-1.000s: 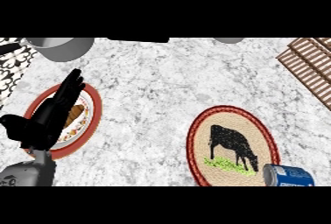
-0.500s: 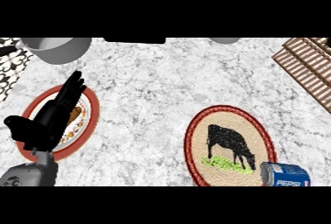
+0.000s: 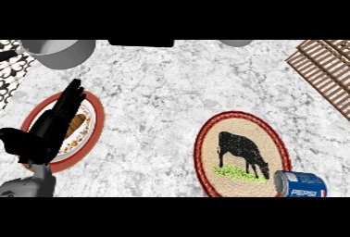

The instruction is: Pick the eggplant from the placemat and place it in the tiered shelf

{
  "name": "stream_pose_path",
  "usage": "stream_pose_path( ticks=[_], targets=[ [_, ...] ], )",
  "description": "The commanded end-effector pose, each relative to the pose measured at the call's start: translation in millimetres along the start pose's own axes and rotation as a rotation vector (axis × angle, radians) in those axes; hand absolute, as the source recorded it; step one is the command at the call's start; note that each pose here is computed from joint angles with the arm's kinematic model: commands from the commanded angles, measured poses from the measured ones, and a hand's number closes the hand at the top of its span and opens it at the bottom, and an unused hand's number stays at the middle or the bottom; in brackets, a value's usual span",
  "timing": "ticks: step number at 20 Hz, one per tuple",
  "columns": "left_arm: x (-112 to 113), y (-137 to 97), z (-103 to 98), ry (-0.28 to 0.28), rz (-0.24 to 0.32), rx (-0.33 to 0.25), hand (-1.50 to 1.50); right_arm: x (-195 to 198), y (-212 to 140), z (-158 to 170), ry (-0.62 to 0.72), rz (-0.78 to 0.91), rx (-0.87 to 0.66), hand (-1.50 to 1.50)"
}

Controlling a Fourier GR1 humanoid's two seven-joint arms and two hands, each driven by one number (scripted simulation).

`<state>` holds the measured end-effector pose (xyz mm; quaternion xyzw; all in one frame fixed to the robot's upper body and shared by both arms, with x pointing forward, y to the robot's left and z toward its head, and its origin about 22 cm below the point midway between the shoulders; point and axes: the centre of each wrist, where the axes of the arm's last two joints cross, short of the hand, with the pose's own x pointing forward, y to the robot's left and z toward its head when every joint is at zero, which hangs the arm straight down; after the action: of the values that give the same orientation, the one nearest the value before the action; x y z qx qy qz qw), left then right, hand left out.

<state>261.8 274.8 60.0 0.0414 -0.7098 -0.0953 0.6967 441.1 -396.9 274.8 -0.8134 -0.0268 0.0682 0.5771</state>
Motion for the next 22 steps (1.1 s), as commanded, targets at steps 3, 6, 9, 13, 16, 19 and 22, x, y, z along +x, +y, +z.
stream_pose_path(
  ticks=[3, 6, 9, 13, 16, 19, 22],
  targets=[
    [3, -12, -5, -0.005, 0.014, -0.001, 0.0, -5, -53, -2, 0.113, -0.318, -0.138, -1.5],
    [13, -7, -8, -0.01, -0.011, -0.004, 0.0, -2, -91, 13, 0.159, -0.421, -0.19, -1.5],
    [10, -6, -8, 0.012, 0.001, -0.011, 0.0, -20, -116, -3, 0.231, -0.545, -0.221, -1.5],
    [6, -11, -8, 0.004, 0.006, 0.002, 0.0, -45, -159, -11, 0.355, -0.788, -0.246, -1.5],
    [9, -1, -7, 0.003, 0.004, 0.033, 0.0, -61, -177, -13, 0.429, -0.936, -0.207, -1.5],
    [-4, -2, 3, 0.043, 0.006, 0.045, 0.0, -80, -201, -9, 0.456, -0.994, -0.184, -1.5],
    [-8, 16, 7, 0.063, 0.0, 0.058, 0.0, -80, -204, 13, 0.424, -1.04, -0.153, -1.5]
  ],
)
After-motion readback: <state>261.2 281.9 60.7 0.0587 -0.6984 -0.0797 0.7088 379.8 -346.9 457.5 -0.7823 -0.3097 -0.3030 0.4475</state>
